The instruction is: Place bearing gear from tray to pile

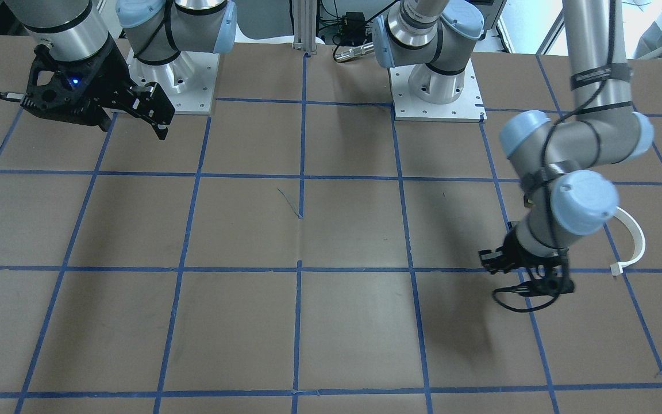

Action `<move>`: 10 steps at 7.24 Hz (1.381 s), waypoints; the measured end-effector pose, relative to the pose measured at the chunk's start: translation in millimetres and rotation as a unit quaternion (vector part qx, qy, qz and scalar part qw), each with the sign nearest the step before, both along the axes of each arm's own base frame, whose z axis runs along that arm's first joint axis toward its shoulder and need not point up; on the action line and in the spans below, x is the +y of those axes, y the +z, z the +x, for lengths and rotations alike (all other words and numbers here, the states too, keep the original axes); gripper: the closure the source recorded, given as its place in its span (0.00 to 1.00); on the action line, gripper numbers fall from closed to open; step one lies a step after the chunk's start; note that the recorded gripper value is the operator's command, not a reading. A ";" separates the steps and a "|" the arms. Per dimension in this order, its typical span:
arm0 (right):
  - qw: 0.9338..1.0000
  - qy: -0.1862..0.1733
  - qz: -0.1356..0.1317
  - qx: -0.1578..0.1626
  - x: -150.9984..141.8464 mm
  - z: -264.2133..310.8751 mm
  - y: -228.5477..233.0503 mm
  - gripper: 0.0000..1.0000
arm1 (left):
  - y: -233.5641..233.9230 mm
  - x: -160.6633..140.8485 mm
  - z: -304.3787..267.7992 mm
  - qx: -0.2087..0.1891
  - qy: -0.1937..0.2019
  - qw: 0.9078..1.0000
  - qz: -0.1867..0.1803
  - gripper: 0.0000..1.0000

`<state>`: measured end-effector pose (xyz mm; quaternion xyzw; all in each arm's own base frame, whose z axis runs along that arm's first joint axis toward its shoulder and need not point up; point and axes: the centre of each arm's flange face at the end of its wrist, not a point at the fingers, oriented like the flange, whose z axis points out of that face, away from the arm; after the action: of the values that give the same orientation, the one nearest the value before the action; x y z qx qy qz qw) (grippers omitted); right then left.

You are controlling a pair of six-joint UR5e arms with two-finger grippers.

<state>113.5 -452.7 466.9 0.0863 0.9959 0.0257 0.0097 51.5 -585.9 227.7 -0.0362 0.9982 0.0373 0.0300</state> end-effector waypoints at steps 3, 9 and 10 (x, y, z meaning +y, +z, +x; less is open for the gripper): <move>1.000 0.005 -0.001 0.006 -0.8 -1.2 -1.4 0.00 | -11.3 22.8 134.8 0.002 -0.042 0.999 -0.005 0.97; 1.000 0.005 0.000 -0.001 -0.3 0.1 -1.1 0.00 | -23.5 41.6 188.1 0.006 -0.049 0.999 -0.005 0.00; 1.000 0.006 -0.001 0.000 -0.4 -0.1 -1.2 0.00 | -14.8 40.0 186.2 0.007 -0.049 0.999 -0.004 0.00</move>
<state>113.4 -453.1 465.7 0.0799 0.9964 0.0250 0.0097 237.6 -545.9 212.9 0.0131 0.9991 0.0318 0.0248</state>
